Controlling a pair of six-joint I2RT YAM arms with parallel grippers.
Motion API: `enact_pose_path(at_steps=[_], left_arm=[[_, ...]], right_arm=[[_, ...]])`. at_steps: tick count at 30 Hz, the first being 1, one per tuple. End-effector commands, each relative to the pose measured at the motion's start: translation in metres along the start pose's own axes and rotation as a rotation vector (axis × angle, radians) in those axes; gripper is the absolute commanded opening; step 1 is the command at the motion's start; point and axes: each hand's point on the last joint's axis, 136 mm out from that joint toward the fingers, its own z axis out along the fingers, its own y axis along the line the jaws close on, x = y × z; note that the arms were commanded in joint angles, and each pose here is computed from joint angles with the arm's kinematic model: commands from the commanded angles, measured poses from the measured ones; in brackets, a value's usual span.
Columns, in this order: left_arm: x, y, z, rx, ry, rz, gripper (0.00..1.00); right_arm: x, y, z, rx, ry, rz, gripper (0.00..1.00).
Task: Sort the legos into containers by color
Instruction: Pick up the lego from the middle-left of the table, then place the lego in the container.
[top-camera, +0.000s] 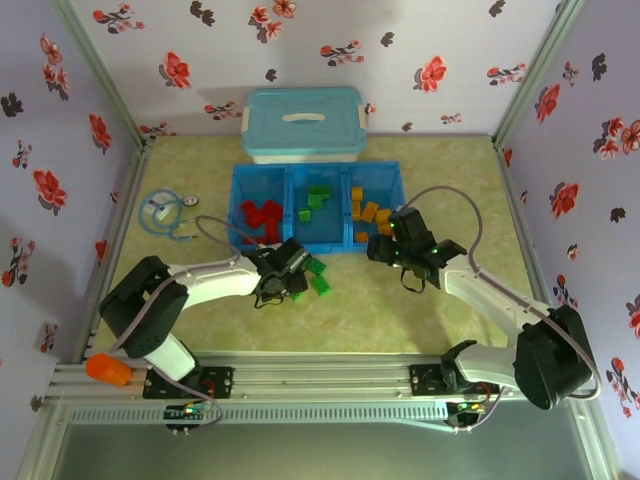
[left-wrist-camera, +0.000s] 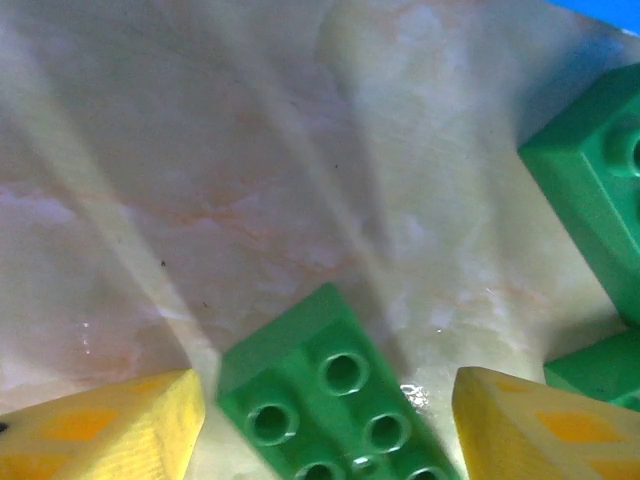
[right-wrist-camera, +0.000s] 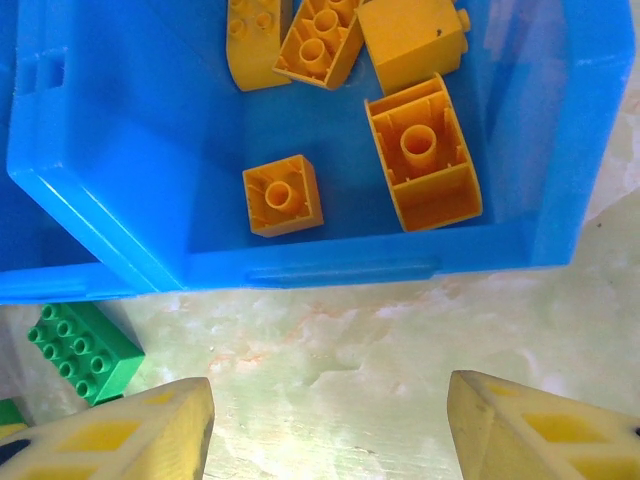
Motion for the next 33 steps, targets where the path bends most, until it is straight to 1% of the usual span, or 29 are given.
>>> enact_pose_path(at_steps=[1,3,7,10,13,16,20,23,28,31,33], left_arm=[[0.008,-0.005,0.012,-0.014,0.021,-0.021,0.62],[0.01,-0.005,0.012,-0.018,0.023,-0.01,0.53],[0.01,-0.002,0.009,-0.037,0.021,0.02,0.4],[0.007,-0.002,0.005,-0.05,0.014,0.046,0.28],[0.002,-0.006,-0.006,-0.058,-0.012,0.078,0.2],[-0.011,-0.018,-0.024,-0.029,-0.062,0.11,0.18],[-0.035,-0.044,-0.049,0.025,-0.132,0.176,0.18],[-0.056,-0.064,-0.062,0.051,-0.164,0.219,0.18],[-0.096,-0.088,-0.076,0.071,-0.209,0.252,0.19],[-0.118,-0.101,-0.076,0.08,-0.22,0.274,0.2],[-0.132,-0.109,-0.075,0.082,-0.227,0.284,0.2]], right_arm=[[-0.003,-0.007,-0.005,0.024,-0.034,0.007,0.63],[-0.002,-0.009,-0.006,0.03,-0.036,0.007,0.63],[0.0,-0.011,-0.004,0.035,-0.037,0.01,0.63],[0.001,-0.012,-0.002,0.033,-0.031,0.013,0.62],[0.001,-0.011,-0.003,0.03,-0.035,0.015,0.62],[0.003,-0.013,-0.004,0.03,-0.038,0.019,0.61],[0.007,-0.013,-0.003,0.021,-0.028,0.031,0.61],[0.012,-0.013,-0.002,0.012,-0.014,0.04,0.61],[0.016,-0.015,-0.008,0.006,-0.018,0.049,0.6],[0.019,-0.017,-0.011,0.005,-0.018,0.052,0.6],[0.021,-0.009,-0.013,-0.044,-0.007,0.029,0.61]])
